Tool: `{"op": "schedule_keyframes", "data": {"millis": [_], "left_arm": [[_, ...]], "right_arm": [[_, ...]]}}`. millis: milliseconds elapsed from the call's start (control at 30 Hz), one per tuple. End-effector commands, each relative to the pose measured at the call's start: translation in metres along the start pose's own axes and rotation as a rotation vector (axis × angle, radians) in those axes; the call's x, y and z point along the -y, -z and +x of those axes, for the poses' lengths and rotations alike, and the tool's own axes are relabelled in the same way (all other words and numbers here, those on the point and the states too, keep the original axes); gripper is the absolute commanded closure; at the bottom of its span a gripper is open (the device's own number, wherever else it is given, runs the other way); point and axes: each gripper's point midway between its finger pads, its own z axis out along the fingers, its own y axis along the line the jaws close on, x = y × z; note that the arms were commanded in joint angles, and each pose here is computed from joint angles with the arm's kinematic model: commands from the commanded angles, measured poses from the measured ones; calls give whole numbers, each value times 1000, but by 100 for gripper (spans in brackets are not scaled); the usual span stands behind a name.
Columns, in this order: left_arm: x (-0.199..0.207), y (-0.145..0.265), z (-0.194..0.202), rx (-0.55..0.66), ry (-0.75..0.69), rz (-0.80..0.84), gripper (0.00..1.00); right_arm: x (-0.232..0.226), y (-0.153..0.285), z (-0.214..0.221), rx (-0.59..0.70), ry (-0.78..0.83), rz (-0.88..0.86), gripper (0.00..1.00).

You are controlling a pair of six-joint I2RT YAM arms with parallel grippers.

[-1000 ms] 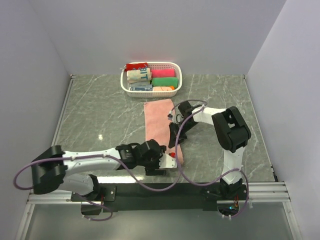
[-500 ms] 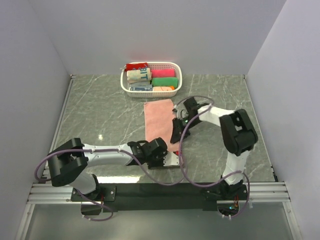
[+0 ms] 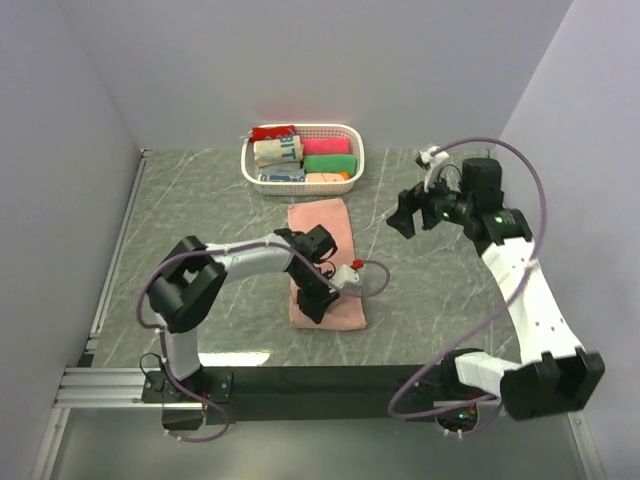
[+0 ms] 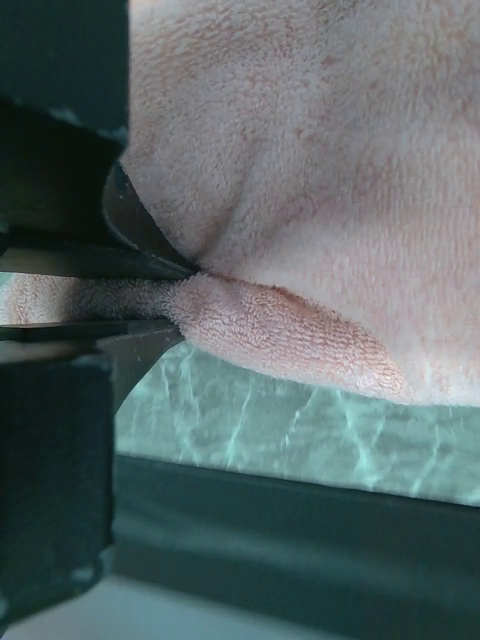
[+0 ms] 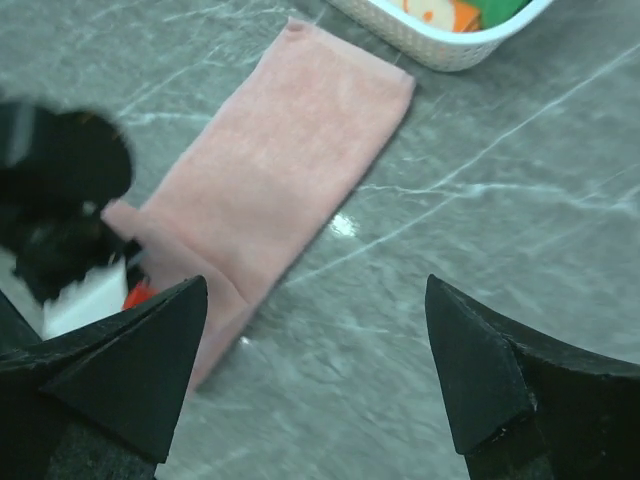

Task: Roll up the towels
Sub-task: Roll the towel

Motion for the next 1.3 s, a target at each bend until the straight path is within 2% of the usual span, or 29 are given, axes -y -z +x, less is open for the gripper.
{"op": "schedule_keyframes", "data": {"millis": [0, 133, 200, 233, 300, 367, 467, 600, 633, 700, 800, 933, 1100, 1267], "left_arm": [[23, 0, 18, -39, 136, 243, 90], [-1, 6, 12, 5, 230, 317, 89], [-4, 2, 20, -20, 298, 372, 89], [-16, 6, 15, 5, 299, 369, 89], [-24, 4, 13, 15, 351, 409, 89], [-34, 1, 19, 18, 391, 428, 89], [-45, 1, 26, 6, 411, 413, 88], [-47, 0, 36, -27, 414, 396, 87], [-47, -2, 37, -31, 421, 397, 86], [-49, -3, 34, -26, 422, 399, 86], [-51, -3, 32, -20, 428, 401, 85], [-53, -3, 30, -17, 432, 395, 85], [-49, -3, 31, -9, 452, 414, 84], [-46, -3, 36, -16, 465, 425, 82]], "right_arm": [[-8, 39, 13, -52, 166, -15, 4], [-29, 67, 27, -78, 241, -36, 4], [-44, 81, 49, -120, 270, -69, 4], [-54, 81, 58, -136, 355, -115, 5], [-63, 80, 82, -199, 387, -132, 9], [-90, 66, 100, -245, 461, -233, 13], [-111, 45, 120, -286, 534, -296, 16], [-118, 13, 121, -249, 716, -293, 14], [-119, 4, 128, -275, 744, -295, 14], [-137, -8, 127, -249, 818, -341, 13], [-158, -24, 126, -203, 874, -400, 10], [-175, -40, 151, -255, 914, -532, 7], [-172, -69, 167, -224, 962, -525, 6], [-159, -86, 213, -363, 969, -548, 12]]}}
